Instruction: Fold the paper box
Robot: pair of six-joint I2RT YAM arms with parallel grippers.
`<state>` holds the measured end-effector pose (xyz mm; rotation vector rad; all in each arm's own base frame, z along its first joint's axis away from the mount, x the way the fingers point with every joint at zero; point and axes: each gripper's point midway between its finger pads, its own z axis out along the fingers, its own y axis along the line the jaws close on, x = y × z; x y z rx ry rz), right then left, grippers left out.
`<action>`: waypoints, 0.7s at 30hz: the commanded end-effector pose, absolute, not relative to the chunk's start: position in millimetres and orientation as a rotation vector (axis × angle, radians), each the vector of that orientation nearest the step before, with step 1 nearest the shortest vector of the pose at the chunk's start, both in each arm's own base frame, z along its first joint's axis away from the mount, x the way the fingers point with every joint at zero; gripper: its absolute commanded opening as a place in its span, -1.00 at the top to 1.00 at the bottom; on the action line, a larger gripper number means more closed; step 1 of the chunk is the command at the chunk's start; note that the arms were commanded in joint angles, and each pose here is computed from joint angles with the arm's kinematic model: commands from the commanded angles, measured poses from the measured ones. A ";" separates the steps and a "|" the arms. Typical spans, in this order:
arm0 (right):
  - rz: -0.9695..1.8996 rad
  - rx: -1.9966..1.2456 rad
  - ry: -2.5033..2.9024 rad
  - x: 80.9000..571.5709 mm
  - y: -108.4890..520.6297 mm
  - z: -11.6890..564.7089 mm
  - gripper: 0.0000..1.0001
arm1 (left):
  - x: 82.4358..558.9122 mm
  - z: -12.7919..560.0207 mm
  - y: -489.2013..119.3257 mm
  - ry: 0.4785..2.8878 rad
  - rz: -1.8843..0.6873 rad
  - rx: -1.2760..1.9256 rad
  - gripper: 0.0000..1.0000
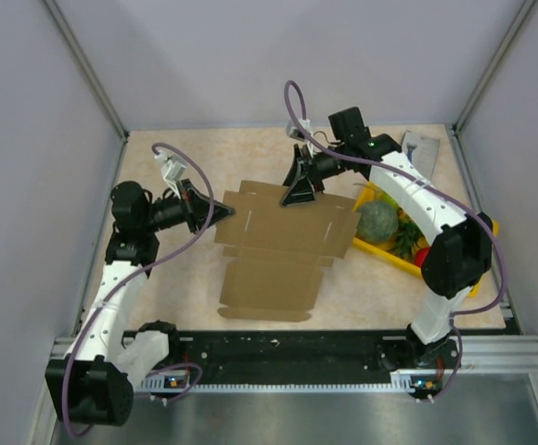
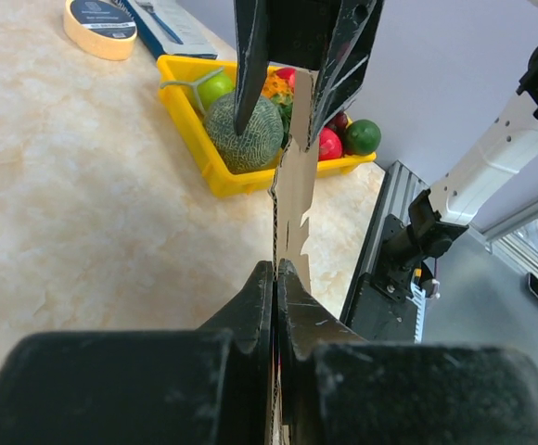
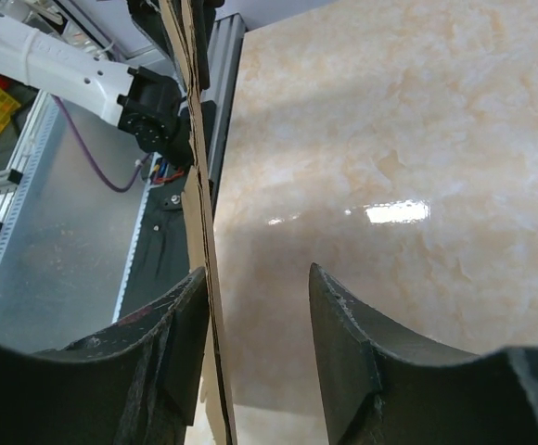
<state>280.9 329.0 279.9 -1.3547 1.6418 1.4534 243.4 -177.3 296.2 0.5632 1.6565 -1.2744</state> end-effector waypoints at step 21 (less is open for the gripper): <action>1.488 -1.428 1.538 243.8 314.7 312.2 0.32 | 245.3 320.1 -180.4 1.577 -1.224 0.752 0.97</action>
